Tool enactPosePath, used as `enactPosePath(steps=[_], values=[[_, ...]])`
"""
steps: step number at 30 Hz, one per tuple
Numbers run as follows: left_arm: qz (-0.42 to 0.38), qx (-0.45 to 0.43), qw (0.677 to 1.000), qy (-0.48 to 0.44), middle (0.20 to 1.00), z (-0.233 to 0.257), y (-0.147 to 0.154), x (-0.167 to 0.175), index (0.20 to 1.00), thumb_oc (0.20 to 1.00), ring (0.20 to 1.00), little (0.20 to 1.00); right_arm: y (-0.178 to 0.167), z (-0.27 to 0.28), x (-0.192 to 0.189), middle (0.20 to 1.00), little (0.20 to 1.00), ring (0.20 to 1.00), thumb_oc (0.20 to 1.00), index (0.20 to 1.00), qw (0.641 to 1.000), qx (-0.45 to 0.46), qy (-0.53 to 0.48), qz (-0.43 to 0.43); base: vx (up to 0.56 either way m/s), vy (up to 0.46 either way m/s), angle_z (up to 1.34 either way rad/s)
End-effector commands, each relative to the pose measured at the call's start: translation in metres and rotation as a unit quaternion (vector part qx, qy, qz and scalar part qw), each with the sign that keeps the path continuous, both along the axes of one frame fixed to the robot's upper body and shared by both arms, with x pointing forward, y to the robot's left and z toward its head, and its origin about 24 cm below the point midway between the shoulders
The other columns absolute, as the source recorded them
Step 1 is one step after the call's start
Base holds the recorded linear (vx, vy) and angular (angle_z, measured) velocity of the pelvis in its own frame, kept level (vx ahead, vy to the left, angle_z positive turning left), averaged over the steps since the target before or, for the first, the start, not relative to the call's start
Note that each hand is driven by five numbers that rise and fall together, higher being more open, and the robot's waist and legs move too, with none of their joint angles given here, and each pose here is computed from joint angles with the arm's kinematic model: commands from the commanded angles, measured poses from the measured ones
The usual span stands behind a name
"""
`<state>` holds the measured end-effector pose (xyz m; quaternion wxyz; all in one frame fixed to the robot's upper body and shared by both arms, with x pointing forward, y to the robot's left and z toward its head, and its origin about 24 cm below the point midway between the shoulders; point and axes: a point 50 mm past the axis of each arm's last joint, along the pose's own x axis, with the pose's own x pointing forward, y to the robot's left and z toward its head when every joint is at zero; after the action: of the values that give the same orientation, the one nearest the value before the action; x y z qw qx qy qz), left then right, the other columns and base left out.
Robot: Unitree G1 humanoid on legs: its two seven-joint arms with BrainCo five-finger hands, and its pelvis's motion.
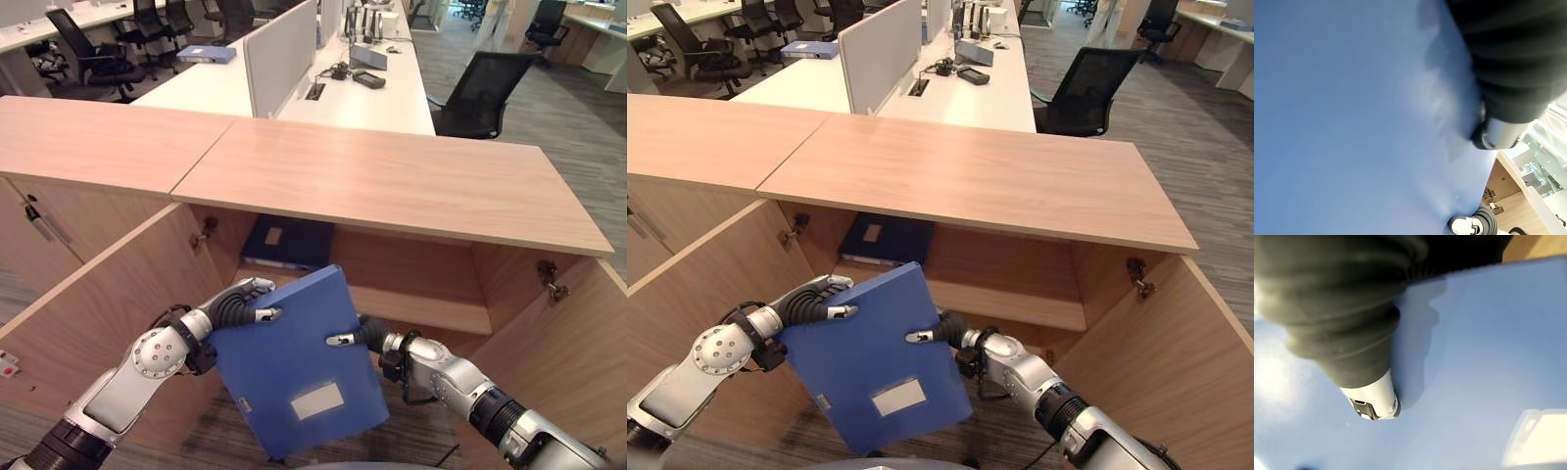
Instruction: Put the empty folder in the office cabinet
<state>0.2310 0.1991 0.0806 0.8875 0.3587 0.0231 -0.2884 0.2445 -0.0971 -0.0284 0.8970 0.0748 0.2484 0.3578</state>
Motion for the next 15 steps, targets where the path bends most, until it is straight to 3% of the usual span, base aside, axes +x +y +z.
enactPosePath(steps=[1,6,7,8,10,15], values=[[-0.008,-0.216,0.969,-0.116,1.000,0.051,-0.028,0.008,1.000,1.000,1.000,1.000,0.037,-0.005,-0.008,0.200,0.200,0.200,0.200,0.200,0.960,0.218,0.118,-0.130,0.02,-0.033,0.01],[0.038,-0.230,0.970,-0.069,1.000,0.030,-0.016,0.004,1.000,1.000,1.000,1.000,0.006,-0.027,-0.013,0.200,0.200,0.200,0.200,0.200,0.933,0.213,0.160,-0.243,0.00,-0.019,0.00],[0.059,-0.244,0.967,-0.043,1.000,0.018,-0.012,0.003,1.000,1.000,1.000,1.000,0.005,-0.060,-0.039,0.200,0.200,0.200,0.200,0.200,0.916,0.187,0.229,-0.270,-0.01,-0.044,0.01],[0.059,-0.244,0.967,-0.043,1.000,0.018,-0.012,0.003,1.000,1.000,1.000,1.000,0.005,-0.060,-0.039,0.200,0.200,0.200,0.200,0.200,0.917,0.187,0.229,-0.270,-0.02,-0.047,0.02],[0.075,-0.246,0.966,-0.022,1.000,0.009,-0.003,-0.002,1.000,1.000,1.000,1.000,-0.027,-0.092,-0.066,0.200,0.200,0.200,0.200,0.200,0.875,0.157,0.288,-0.355,-0.01,-0.028,0.00],[0.187,-0.251,0.948,0.062,1.000,-0.039,0.022,-0.017,1.000,1.000,1.000,1.000,-0.044,-0.083,-0.066,0.200,0.200,0.200,0.200,0.200,0.864,0.176,0.264,-0.392,-0.01,-0.099,0.00]])
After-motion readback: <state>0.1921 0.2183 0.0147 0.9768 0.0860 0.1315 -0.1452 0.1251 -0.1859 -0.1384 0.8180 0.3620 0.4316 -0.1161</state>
